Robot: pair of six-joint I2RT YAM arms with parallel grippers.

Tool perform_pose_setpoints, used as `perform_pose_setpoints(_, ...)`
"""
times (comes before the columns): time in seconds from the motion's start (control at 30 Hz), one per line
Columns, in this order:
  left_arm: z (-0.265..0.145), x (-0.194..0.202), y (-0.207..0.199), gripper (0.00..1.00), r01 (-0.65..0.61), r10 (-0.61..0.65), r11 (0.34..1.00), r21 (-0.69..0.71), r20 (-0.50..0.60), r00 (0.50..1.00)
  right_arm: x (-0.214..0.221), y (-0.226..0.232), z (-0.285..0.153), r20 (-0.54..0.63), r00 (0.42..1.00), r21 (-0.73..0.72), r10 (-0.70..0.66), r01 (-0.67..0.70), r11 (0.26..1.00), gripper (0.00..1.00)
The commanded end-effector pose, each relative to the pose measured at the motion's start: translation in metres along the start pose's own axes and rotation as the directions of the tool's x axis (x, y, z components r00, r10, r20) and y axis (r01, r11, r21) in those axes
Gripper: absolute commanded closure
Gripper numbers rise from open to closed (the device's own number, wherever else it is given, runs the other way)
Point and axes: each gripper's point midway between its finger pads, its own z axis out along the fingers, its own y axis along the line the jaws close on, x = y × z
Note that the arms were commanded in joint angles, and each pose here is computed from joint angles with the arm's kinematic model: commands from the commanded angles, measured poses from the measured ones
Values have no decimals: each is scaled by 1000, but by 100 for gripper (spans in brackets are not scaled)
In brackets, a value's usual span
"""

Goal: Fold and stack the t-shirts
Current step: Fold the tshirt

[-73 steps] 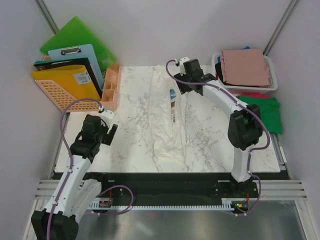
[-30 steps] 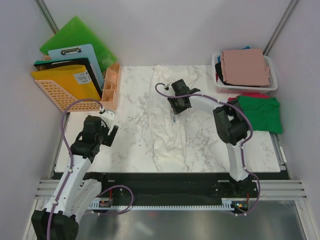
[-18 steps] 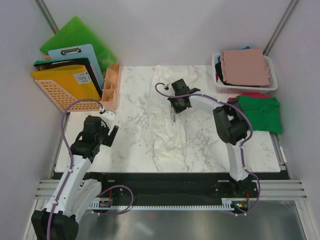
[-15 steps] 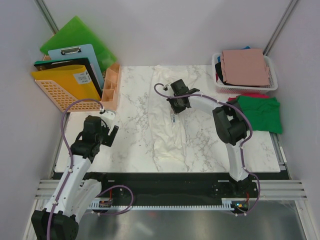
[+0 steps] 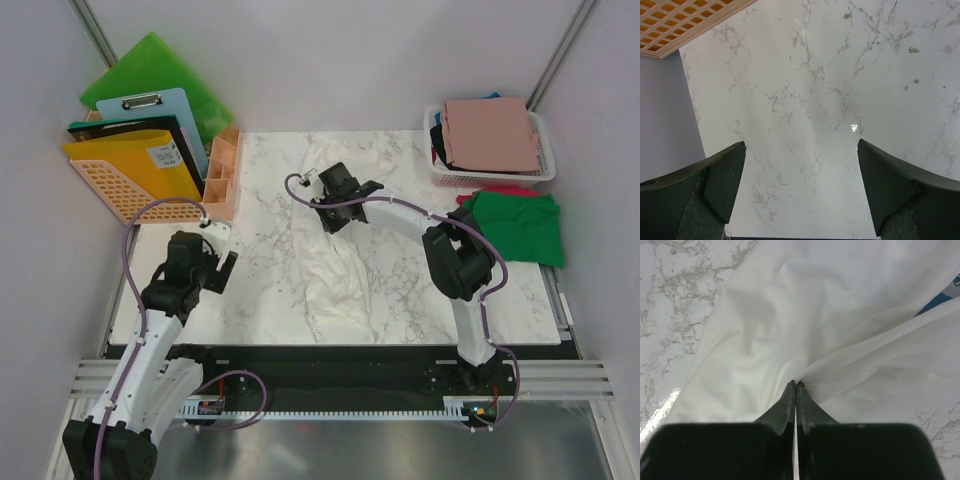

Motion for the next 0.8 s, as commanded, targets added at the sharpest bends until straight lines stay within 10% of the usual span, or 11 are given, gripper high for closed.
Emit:
perform_pose_setpoints(0.0,1,0,0,0,-16,16,1000,5,2,1000,-41,8,-24,110,994,-31,-12,16,999,98)
perform_pose_setpoints(0.2,0,2,-1,0,-19,19,1000,9,2,1000,-34,-14,-27,102,992,74,-68,61,995,37)
perform_pose_setpoints(0.5,1,2,-2,0,-21,21,1000,17,-1,1000,-56,-102,-97,185,982,387,-35,-40,921,17)
perform_pose_setpoints(0.77,3,3,-4,0,-26,27,999,29,-12,1000,-11,-197,-41,51,977,354,207,-212,911,4)
